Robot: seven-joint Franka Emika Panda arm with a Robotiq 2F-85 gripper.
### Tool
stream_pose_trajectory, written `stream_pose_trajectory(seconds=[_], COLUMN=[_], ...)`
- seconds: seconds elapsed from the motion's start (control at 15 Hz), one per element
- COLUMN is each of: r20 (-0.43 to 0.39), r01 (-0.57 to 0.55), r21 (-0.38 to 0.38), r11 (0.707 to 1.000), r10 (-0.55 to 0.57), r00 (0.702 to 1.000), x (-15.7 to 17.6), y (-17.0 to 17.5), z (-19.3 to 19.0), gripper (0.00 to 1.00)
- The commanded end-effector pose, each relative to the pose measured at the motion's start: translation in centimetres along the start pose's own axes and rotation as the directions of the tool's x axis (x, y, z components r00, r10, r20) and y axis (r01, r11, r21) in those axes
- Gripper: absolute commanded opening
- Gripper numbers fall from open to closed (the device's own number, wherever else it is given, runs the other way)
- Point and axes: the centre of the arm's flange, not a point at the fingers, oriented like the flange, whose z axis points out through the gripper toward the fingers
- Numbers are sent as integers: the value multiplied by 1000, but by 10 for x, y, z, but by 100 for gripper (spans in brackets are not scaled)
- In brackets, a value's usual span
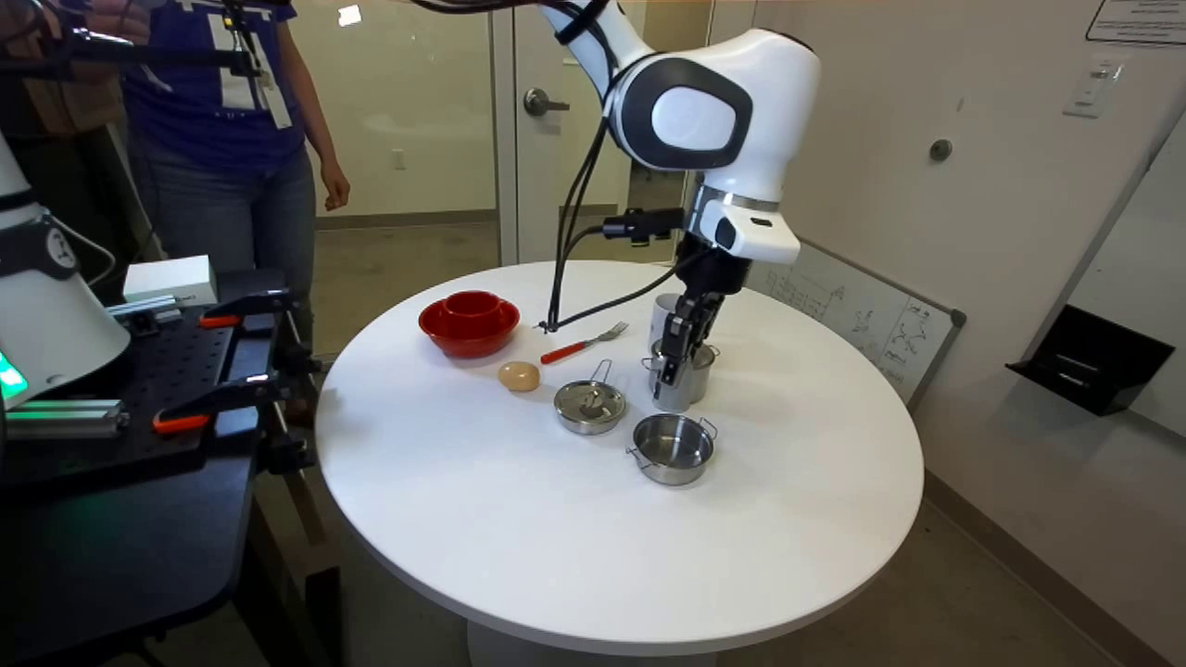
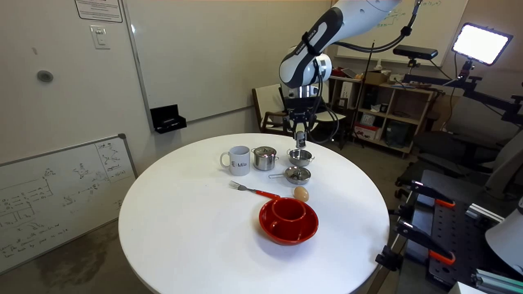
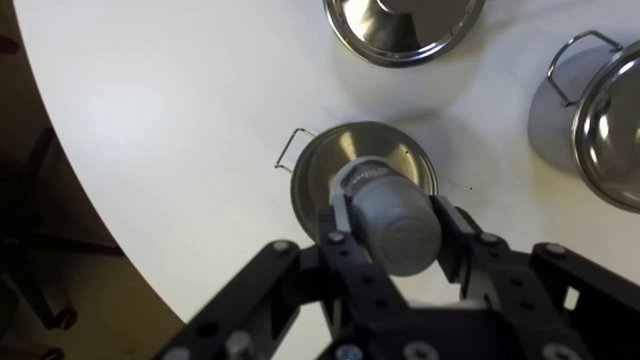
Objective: Pick the bottle on the table and put it in the pot
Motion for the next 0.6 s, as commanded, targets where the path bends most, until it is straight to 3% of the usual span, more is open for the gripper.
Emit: stream_pose_trajectory(seconds=[0.0, 0.53], r20=[-7, 17], r01=[-118, -277], r21=[33, 77], r11=[992, 958], r10=[119, 277], r00=[993, 961], x=[9, 17], y=[-3, 8], z=[8, 34], gripper=[16, 16])
